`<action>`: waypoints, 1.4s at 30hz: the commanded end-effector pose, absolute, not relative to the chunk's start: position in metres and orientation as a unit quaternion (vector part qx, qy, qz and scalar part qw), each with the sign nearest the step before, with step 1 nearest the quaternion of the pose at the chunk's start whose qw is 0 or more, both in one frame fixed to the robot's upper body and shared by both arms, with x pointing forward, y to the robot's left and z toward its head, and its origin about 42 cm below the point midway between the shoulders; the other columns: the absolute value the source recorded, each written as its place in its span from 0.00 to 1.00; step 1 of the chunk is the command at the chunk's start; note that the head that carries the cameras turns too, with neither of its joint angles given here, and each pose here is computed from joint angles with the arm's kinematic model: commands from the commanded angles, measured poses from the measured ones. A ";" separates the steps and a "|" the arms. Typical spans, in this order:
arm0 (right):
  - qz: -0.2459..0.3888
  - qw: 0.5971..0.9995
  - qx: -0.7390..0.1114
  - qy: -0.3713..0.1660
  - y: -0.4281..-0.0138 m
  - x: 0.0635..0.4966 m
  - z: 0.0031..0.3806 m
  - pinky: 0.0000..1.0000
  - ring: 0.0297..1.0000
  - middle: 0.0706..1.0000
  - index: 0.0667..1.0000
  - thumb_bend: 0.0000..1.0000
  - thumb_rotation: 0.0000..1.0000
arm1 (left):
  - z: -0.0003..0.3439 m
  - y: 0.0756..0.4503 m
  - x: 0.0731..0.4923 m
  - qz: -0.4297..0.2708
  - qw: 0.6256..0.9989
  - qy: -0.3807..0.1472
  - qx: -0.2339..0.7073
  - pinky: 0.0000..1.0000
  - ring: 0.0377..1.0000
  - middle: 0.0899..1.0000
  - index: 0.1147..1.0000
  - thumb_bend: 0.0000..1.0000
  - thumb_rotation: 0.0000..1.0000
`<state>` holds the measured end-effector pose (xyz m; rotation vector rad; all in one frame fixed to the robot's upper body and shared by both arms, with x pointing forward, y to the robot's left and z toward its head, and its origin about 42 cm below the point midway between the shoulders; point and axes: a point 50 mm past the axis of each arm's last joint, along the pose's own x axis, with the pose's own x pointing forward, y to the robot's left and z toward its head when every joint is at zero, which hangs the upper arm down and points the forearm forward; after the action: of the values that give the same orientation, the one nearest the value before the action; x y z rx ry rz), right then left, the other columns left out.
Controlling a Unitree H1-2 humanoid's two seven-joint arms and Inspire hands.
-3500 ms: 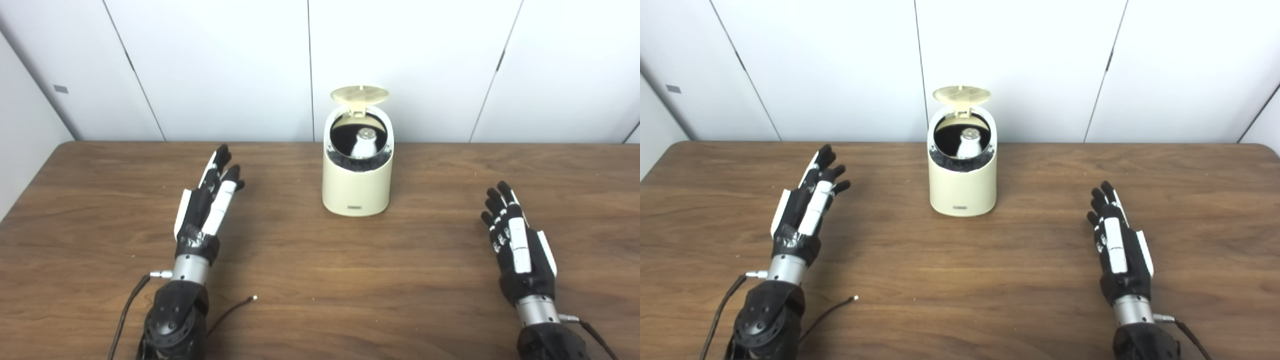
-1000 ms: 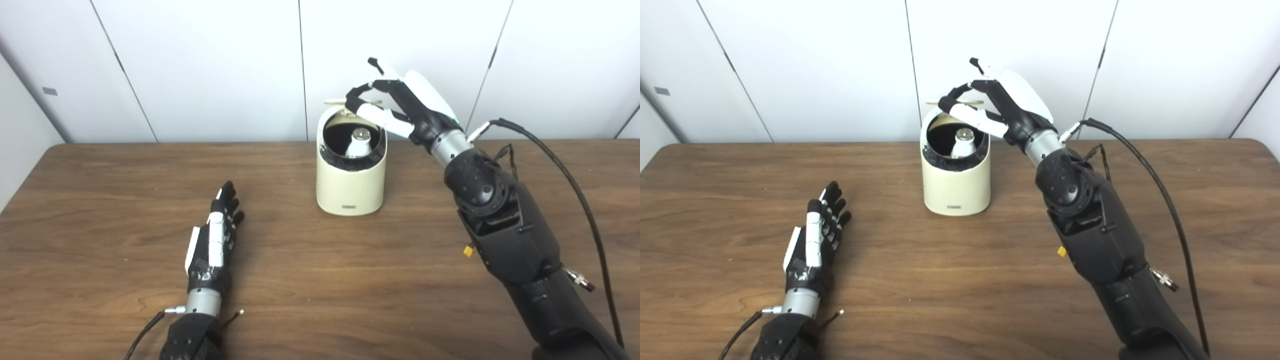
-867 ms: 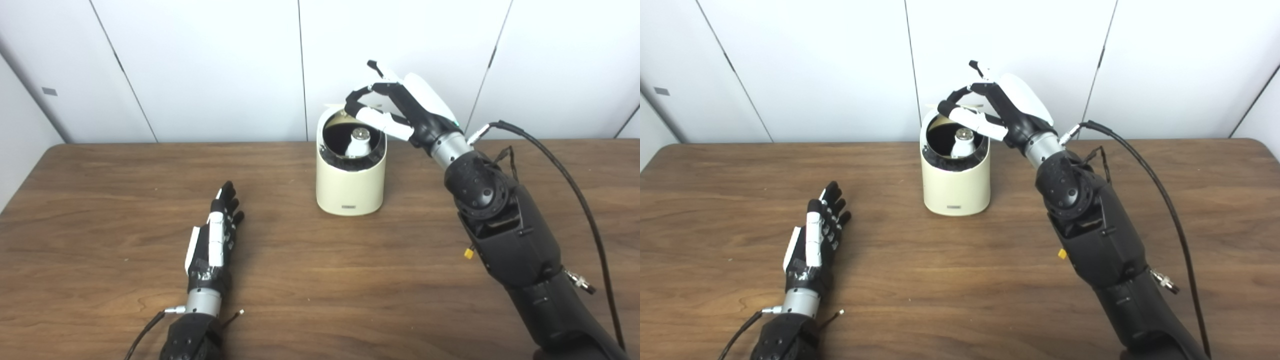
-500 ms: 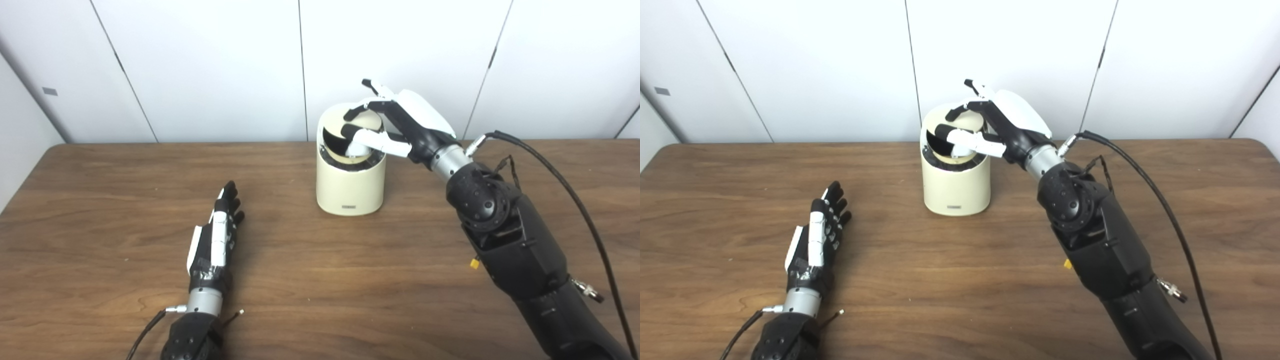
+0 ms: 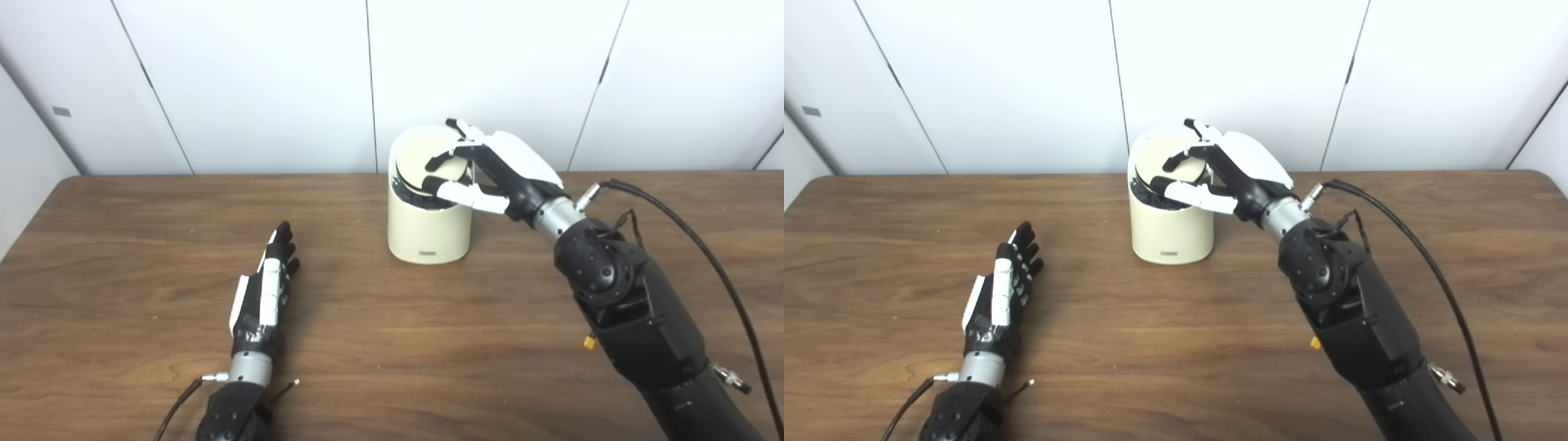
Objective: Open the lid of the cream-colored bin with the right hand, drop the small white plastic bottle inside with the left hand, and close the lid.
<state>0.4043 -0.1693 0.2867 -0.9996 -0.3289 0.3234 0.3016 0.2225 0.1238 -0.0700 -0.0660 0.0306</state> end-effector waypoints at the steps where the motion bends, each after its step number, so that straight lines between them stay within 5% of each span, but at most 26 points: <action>1: 0.142 0.844 -0.482 -0.189 -0.170 0.402 0.306 1.00 1.00 1.00 0.65 0.60 1.00 | 0.130 0.220 0.305 0.009 0.999 -0.041 -0.031 1.00 1.00 1.00 1.00 0.63 1.00; 30: 0.160 0.841 -0.490 -0.164 -0.173 0.402 0.285 1.00 1.00 1.00 0.67 0.62 1.00 | 0.130 0.221 0.304 0.010 0.998 -0.046 -0.032 0.98 1.00 1.00 1.00 0.64 1.00; 42: 0.171 0.799 -0.556 -0.151 -0.164 0.400 0.286 1.00 1.00 1.00 0.70 0.57 0.94 | 0.135 0.222 0.305 0.017 0.998 -0.050 -0.036 0.99 1.00 1.00 1.00 0.66 1.00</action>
<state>0.3974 -0.1677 0.2805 -1.1571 -0.3261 0.3529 0.3014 0.2245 0.1250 -0.0737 -0.0621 0.0395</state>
